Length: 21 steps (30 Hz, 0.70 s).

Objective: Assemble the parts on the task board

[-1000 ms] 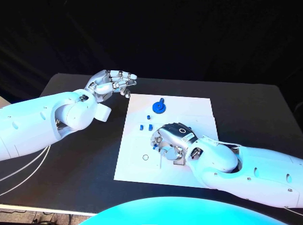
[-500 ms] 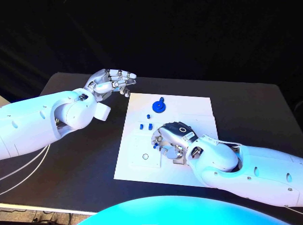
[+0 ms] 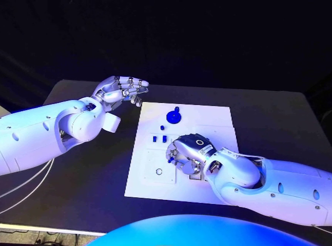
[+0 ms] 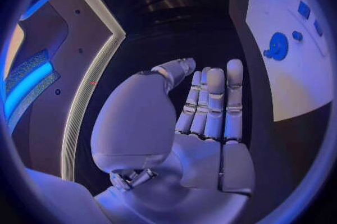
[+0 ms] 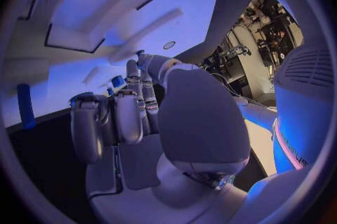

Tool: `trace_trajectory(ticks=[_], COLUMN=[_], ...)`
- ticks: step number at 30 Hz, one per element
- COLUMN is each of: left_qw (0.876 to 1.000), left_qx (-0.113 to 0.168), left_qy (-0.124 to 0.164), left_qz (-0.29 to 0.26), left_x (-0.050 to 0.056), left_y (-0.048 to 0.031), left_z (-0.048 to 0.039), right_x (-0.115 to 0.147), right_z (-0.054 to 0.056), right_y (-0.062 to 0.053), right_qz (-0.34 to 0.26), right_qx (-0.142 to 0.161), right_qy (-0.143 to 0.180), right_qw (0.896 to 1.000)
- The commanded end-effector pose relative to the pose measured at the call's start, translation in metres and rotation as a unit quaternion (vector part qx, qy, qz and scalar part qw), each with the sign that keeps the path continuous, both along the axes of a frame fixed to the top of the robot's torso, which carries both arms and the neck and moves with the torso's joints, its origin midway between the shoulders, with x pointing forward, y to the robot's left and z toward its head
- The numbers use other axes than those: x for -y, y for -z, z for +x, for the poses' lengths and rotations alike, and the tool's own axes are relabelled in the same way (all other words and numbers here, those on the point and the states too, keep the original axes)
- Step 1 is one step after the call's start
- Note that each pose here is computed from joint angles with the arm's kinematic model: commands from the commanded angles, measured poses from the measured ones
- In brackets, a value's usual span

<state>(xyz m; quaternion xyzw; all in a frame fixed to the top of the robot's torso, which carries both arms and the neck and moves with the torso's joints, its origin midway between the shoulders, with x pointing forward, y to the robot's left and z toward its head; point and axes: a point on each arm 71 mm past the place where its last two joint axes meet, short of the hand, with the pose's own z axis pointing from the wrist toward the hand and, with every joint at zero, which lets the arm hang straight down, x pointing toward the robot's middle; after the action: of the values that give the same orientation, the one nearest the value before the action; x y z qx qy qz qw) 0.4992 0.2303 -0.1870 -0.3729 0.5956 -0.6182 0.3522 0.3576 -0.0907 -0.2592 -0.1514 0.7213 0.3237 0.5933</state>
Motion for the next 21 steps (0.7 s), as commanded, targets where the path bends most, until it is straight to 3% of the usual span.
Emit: trace_trajectory(ticks=[1, 21], left_qw=[1.000, 1.000], left_qx=[-0.001, -0.003], left_qy=[0.009, 0.011], left_qz=[-0.006, -0.006], left_x=[0.0021, 0.0022], left_y=[-0.0007, -0.0006], left_z=[-0.0006, -0.0014], right_x=[-0.0010, -0.0080], right_z=[-0.0004, 0.0015], right_y=[0.0021, 0.0070], right_qz=[-0.017, -0.024], right_qx=[0.001, -0.009], right_qy=[-0.004, -0.013], right_qw=[1.000, 1.000])
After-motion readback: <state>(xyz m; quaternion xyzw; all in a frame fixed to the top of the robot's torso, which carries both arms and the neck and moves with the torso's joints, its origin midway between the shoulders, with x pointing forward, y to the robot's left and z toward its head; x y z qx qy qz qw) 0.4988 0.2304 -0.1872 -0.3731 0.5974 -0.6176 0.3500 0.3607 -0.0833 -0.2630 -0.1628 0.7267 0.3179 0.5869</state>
